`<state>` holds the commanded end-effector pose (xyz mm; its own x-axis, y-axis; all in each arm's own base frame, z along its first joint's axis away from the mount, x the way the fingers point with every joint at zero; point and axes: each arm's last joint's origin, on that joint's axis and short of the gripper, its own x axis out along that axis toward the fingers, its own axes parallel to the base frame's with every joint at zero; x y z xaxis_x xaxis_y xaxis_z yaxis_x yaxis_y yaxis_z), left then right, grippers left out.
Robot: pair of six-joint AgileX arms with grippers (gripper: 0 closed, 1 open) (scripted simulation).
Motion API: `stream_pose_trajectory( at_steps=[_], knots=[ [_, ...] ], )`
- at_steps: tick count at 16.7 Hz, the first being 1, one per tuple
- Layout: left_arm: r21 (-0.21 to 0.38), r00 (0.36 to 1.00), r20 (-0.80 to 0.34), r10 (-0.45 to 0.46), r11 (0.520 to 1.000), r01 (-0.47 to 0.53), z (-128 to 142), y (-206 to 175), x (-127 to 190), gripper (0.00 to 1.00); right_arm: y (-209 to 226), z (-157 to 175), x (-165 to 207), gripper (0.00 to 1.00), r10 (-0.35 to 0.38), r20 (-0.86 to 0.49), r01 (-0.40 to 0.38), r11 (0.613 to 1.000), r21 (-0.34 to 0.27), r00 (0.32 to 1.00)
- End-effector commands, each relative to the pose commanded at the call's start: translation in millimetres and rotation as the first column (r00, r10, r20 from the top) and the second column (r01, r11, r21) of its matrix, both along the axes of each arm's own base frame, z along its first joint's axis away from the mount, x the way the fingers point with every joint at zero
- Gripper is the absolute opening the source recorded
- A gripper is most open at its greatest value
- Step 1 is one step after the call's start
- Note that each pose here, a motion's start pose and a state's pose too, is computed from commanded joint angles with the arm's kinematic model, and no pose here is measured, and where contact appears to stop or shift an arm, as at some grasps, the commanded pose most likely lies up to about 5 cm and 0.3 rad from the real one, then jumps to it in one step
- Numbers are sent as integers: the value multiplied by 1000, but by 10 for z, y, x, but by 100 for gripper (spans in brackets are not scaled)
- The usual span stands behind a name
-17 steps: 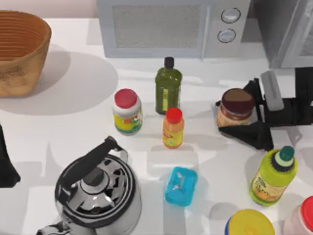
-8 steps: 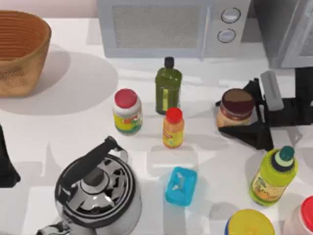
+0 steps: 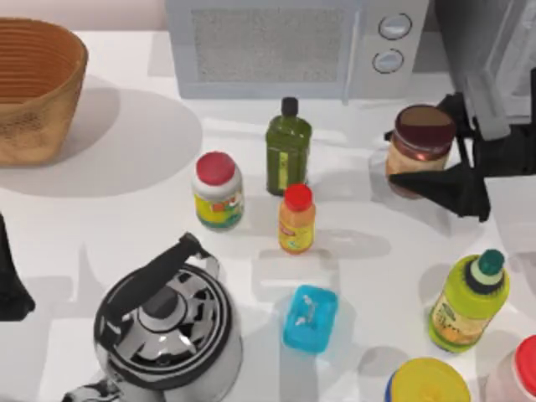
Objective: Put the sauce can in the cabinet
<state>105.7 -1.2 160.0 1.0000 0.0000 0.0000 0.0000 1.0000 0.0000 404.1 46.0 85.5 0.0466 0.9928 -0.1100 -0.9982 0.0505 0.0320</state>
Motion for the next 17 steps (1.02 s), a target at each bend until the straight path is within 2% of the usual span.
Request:
stream_pose_trajectory(
  at_steps=[5, 7, 13, 17],
  knots=[
    [0, 1000, 0, 0, 1000, 0, 0, 0, 0, 100, 72, 651, -57, 0, 25, 1, -25, 1000, 7, 1000],
    [0, 1000, 0, 0, 1000, 0, 0, 0, 0, 100, 104, 812, -73, 0, 35, 26, -35, 999, 9, 999],
    [0, 1000, 0, 0, 1000, 0, 0, 0, 0, 100, 86, 809, -87, 0, 25, 18, -25, 1000, 3, 1000],
    [0, 1000, 0, 0, 1000, 0, 0, 0, 0, 100, 31, 891, -306, 0, -71, -32, 68, 995, -77, 997]
  ],
)
